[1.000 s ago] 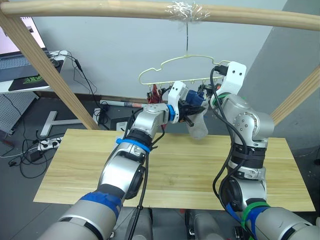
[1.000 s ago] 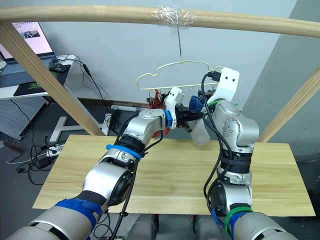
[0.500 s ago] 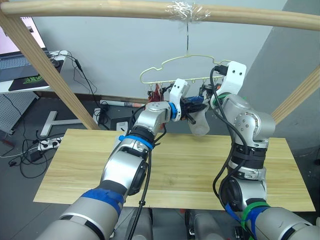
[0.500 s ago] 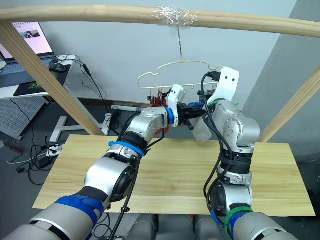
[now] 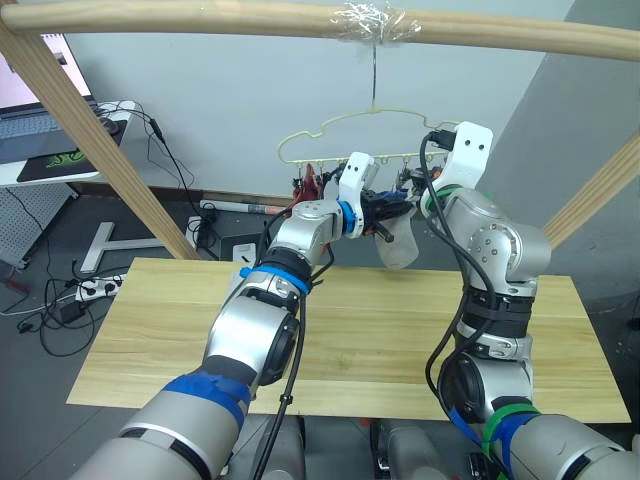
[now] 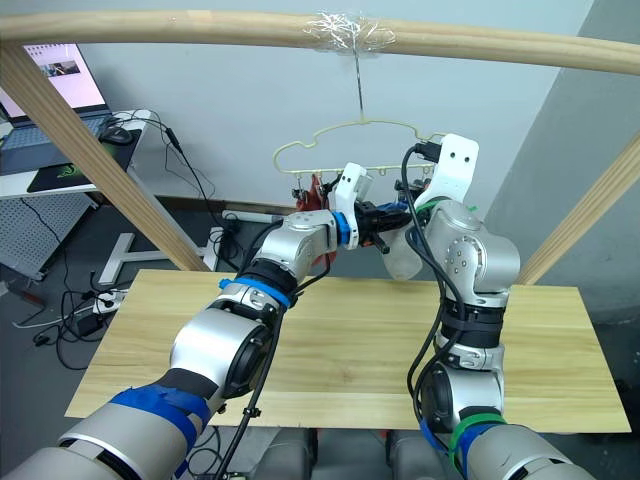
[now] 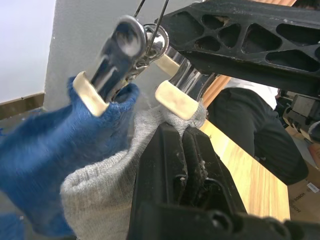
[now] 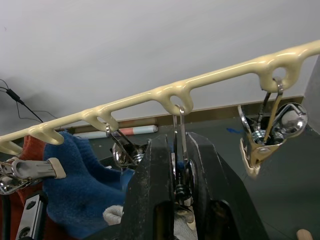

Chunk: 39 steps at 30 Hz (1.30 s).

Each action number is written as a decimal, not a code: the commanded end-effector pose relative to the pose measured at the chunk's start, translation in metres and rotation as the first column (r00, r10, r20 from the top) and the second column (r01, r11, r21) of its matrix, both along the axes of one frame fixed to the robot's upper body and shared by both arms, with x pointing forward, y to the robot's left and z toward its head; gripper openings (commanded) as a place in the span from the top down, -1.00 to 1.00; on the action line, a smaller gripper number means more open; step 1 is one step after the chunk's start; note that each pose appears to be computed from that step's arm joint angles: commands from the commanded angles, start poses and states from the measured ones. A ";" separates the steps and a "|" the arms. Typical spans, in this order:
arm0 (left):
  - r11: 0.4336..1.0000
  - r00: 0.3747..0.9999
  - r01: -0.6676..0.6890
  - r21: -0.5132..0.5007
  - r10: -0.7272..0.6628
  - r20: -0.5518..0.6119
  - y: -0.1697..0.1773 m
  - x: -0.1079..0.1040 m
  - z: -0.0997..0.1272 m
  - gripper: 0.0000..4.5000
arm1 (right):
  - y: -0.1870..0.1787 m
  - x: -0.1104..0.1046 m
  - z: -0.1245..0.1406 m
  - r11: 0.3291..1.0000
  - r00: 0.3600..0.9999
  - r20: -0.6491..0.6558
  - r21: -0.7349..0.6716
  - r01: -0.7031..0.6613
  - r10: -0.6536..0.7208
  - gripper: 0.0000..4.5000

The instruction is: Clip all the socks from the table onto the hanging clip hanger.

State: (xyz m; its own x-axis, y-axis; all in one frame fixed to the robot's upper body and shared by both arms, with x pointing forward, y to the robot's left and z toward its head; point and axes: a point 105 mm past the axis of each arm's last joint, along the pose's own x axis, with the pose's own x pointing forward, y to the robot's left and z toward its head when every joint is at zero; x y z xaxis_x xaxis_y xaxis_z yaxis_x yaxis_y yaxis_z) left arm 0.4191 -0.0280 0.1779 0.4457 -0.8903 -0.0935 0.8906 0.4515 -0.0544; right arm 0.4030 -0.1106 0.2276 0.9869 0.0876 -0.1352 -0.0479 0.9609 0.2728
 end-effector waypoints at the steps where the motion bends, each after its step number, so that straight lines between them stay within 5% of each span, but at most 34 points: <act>1: 0.999 0.997 0.017 -0.030 -0.014 0.076 -0.007 0.000 0.027 0.98 | 0.001 -0.004 0.019 1.000 0.998 0.068 0.009 -0.010 0.009 0.95; 8: 0.999 0.997 0.026 -0.028 -0.024 0.075 -0.008 -0.001 0.027 1.00 | 0.002 -0.004 0.018 1.000 0.998 0.067 0.008 -0.010 0.010 -0.12; 13: 0.999 0.996 0.050 -0.017 -0.048 0.069 -0.008 -0.003 0.025 1.00 | 0.002 -0.004 0.017 1.000 0.998 0.065 0.004 -0.014 0.014 -0.12; 28: 0.986 0.983 0.162 0.048 -0.165 0.076 0.026 -0.029 0.017 -0.97 | -0.007 -0.032 -0.007 0.999 1.000 -0.001 -0.048 -0.018 0.018 -0.14; 39: 0.946 0.941 0.319 0.053 -0.323 0.098 0.070 -0.077 0.048 -0.99 | -0.021 -0.057 -0.013 0.982 0.998 0.064 -0.189 0.030 -0.018 -0.14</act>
